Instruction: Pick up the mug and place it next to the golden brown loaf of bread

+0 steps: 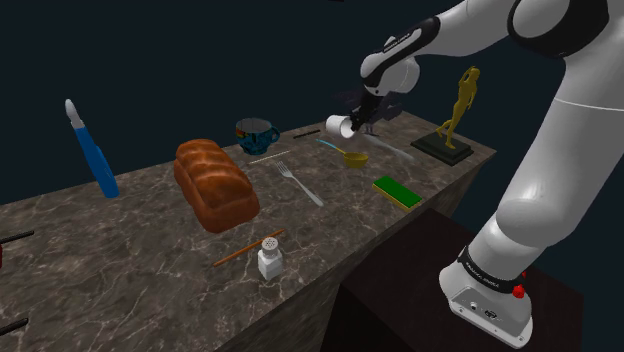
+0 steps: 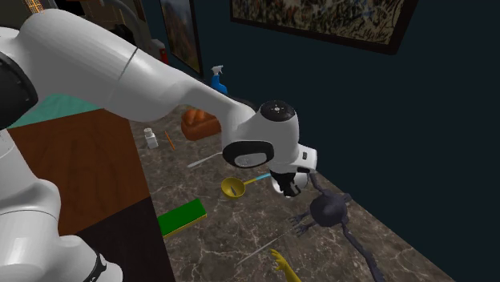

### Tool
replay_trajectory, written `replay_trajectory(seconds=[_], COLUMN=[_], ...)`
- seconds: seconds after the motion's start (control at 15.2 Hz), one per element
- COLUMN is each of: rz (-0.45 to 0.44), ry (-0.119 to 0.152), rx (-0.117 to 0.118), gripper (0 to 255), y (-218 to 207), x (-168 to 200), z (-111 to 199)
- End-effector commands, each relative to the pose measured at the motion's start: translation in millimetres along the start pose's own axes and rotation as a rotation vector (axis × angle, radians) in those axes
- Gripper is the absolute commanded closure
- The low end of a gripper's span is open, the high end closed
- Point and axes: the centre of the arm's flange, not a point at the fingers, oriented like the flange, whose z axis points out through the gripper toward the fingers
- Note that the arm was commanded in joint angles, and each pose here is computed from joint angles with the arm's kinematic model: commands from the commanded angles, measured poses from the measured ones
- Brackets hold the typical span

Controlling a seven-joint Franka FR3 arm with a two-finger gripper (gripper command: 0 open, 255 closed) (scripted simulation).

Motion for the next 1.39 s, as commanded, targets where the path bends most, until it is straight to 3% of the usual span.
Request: replay_trajectory(seconds=[0.0, 1.32], rz=[0.0, 0.0], ry=[-0.002, -0.002], rx=[0.001, 0.001], gripper=[255, 255], y=[-0.6, -9.8], x=[1.7, 27.7], z=[-8.4, -110.4])
